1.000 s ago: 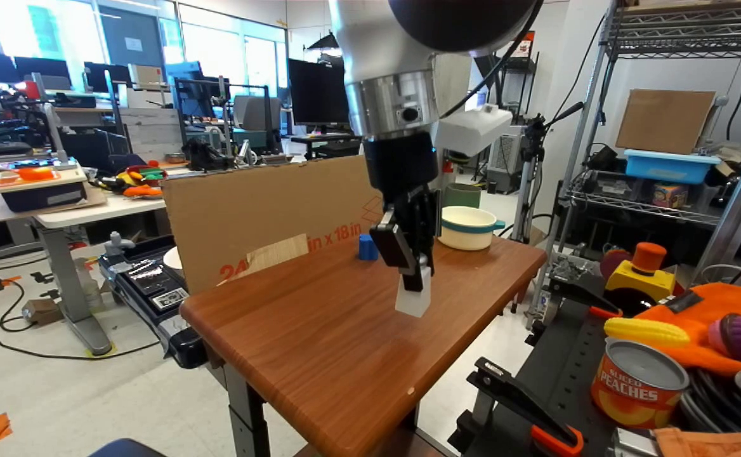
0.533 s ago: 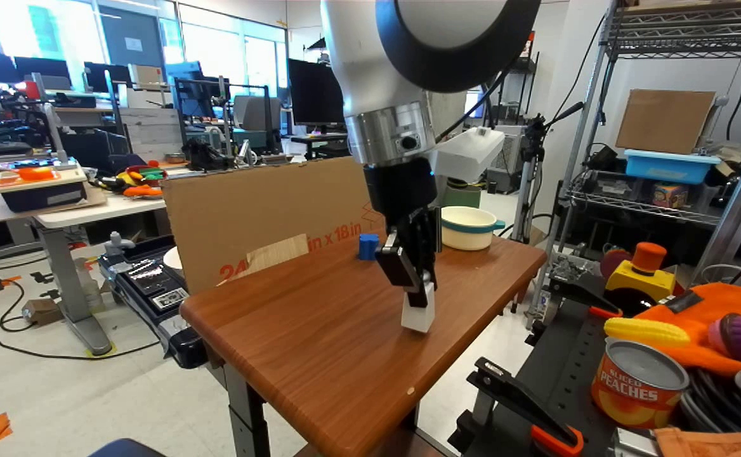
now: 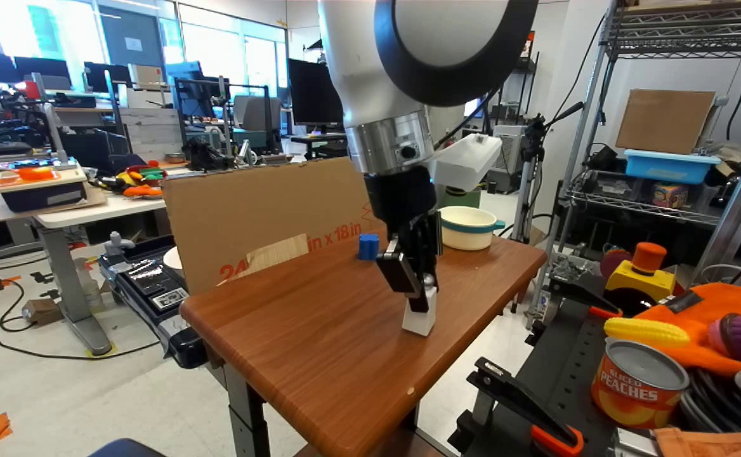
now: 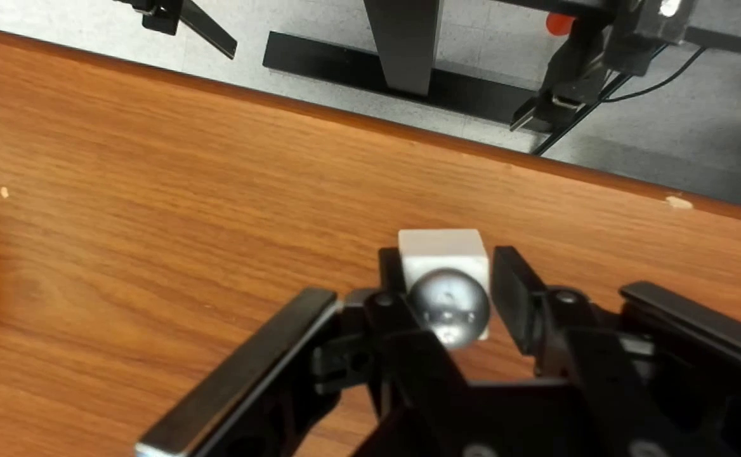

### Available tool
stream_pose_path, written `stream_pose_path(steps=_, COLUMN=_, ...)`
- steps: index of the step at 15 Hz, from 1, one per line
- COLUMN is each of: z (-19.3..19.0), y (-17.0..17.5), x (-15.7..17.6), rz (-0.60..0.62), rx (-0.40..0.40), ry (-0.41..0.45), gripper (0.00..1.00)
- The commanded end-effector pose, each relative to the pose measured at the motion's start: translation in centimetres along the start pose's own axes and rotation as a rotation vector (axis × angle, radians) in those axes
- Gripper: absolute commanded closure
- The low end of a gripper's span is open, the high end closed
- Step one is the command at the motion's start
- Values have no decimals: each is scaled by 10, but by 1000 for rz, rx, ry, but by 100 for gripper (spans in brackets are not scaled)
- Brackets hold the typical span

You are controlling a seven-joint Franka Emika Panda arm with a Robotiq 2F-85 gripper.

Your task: Move the shaker to the left

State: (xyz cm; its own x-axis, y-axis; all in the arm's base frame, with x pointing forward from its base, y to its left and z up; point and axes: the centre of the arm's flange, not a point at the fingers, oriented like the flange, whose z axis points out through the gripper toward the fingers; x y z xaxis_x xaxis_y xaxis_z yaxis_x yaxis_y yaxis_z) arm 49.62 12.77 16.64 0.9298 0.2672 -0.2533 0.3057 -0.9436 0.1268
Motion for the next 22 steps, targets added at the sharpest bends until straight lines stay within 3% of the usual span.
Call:
stream_pose_path(steps=1, z=4, y=1, x=7, rz=-9, rx=-23, ry=-25, gripper=26)
stream_pose_path(steps=5, z=6, y=2, x=8, rz=-6, rx=-20, ry=-25, gripper=1)
stream_pose_path(steps=8, z=6, y=2, x=9, rz=79, rx=30, ry=-52, gripper=0)
stream_pose_path(steps=11, z=3, y=-3, x=11, rz=130, rx=146, ry=-41, gripper=0)
stream_pose_path(steps=12, z=6, y=-1, x=3, rz=108, rx=93, ry=-31, gripper=0)
stream_pose_path(steps=22, z=3, y=-3, x=5, rz=130, rx=123, ry=-30, gripper=0)
